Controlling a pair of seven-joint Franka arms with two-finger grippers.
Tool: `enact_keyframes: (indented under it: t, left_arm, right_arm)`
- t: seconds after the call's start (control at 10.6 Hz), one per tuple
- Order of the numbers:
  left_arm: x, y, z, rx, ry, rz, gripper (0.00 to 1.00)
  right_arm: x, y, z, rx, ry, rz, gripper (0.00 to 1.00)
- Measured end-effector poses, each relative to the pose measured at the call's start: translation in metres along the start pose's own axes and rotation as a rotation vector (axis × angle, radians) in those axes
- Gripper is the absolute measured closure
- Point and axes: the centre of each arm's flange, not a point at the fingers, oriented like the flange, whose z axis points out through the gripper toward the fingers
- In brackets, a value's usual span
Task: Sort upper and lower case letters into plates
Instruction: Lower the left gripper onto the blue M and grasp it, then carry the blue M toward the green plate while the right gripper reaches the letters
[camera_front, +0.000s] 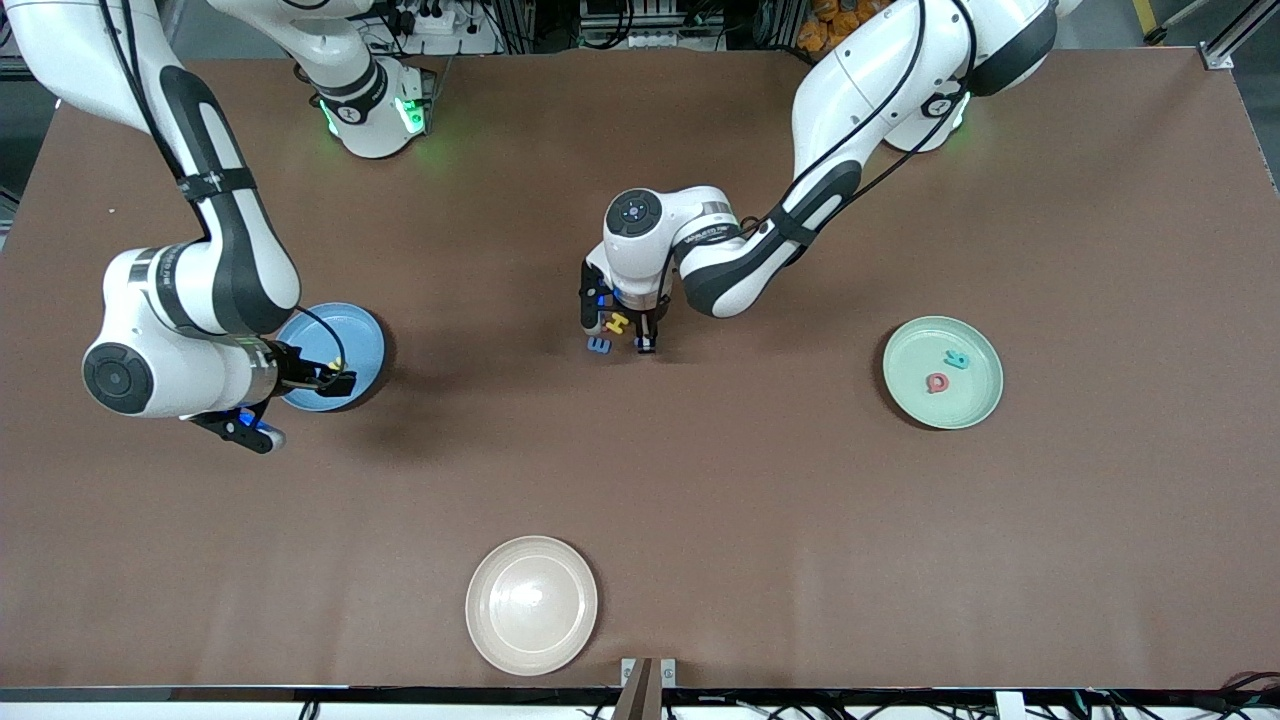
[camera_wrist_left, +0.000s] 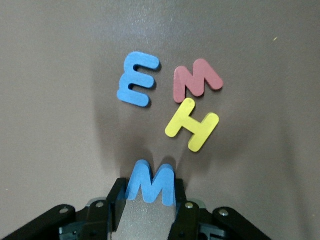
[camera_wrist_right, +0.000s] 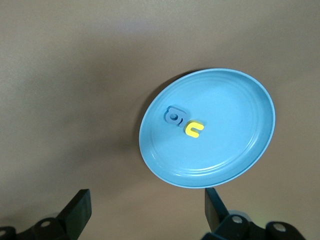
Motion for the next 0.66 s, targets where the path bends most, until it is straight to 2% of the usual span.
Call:
enact_keyframes:
  t: [0.28, 0.66]
  left_arm:
    - [-0.026, -0.047, -0.017, 0.012, -0.009, -0.135, 0.57]
    - [-0.118, -0.149, -0.125, -0.051, -0.001, -0.472, 0.57]
  right_arm:
    - [-0.002, -0.004, 0.000, -0.001, 0.000, -0.007, 0.00]
    - [-0.036, -0.062, 0.005, -0.005, 0.004, -0.032, 0.00]
